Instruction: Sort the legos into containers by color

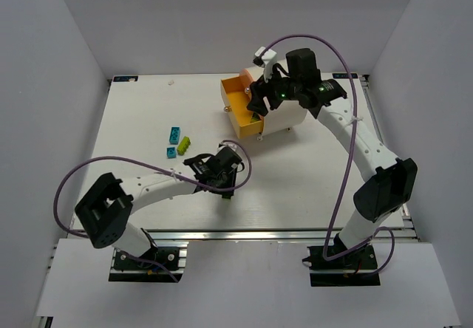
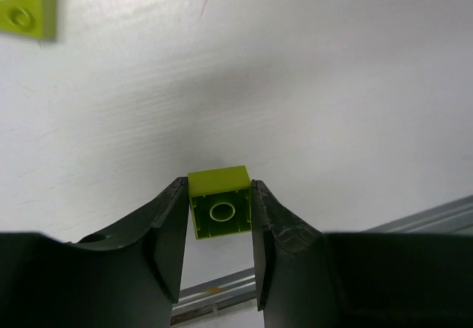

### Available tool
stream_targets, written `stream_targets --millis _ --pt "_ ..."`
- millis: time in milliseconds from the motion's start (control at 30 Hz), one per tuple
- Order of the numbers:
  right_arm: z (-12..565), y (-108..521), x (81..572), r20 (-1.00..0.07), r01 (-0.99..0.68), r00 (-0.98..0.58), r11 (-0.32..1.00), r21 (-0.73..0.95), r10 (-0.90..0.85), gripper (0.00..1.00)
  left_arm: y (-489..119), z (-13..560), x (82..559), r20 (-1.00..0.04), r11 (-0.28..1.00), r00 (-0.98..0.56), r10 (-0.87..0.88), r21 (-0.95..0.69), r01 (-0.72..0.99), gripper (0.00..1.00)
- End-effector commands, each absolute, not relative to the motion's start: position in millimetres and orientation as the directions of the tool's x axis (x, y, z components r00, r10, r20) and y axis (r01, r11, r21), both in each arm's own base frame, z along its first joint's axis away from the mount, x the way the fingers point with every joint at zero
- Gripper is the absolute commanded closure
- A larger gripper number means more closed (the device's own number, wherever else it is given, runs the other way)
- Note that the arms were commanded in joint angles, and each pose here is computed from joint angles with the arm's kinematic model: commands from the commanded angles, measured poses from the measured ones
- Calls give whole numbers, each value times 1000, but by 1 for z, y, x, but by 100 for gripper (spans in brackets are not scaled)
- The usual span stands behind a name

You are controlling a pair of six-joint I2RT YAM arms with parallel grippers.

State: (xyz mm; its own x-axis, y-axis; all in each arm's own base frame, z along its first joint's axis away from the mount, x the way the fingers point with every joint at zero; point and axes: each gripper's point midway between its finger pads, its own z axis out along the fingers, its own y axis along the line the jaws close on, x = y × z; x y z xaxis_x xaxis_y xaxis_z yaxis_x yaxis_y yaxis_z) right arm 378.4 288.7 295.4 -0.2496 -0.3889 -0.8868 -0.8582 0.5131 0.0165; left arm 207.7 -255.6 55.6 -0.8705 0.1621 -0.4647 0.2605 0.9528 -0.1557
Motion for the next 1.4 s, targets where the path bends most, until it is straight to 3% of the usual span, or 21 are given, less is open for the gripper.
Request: stream_targets --millis 0,33,67,133,267,500,900,1033,1100,1133,1200,1267,1367 --pt "330 277 376 -921 -839 -212 544 0 -326 38 -274 133 241 -641 926 -768 9 -285 248 77" --pt "331 274 376 -922 -835 -216 551 4 -321 48 -273 146 248 -668 924 -744 -22 -298 240 78" --pt "335 270 377 -925 -826 -216 564 2 -313 72 -273 161 252 -694 918 -718 -46 -313 244 80" --pt "335 264 380 -925 -815 -222 580 3 -308 98 -273 186 267 -725 912 -682 -94 -337 233 84" --pt "333 256 381 -923 -800 -233 600 2 -307 100 -279 225 296 -764 887 -622 -173 -395 238 90" --pt "331 243 381 -925 -784 -226 620 -13 -304 100 -285 244 355 -772 855 -568 -285 -472 213 98" --pt "312 227 361 -924 -776 -210 629 -40 -319 100 -306 267 441 -763 800 -540 -354 -546 247 99" --pt "306 227 356 -920 -782 -214 622 -40 -328 100 -303 256 452 -750 800 -557 -357 -554 233 93" --pt "305 226 356 -919 -789 -208 613 -46 -336 93 -300 252 456 -744 802 -560 -364 -557 218 79" --pt "303 229 352 -917 -806 -203 591 -43 -344 78 -304 249 452 -735 790 -579 -353 -566 237 59" --pt "301 232 348 -913 -835 -170 546 -66 -371 60 -306 251 450 -735 783 -580 -352 -571 249 44" --pt "296 239 333 -904 -903 -94 418 -99 -416 41 -303 256 451 -735 775 -575 -359 -578 256 35" --pt "286 251 300 -903 -973 27 195 -121 -429 32 -303 270 449 -738 751 -566 -368 -594 288 34"
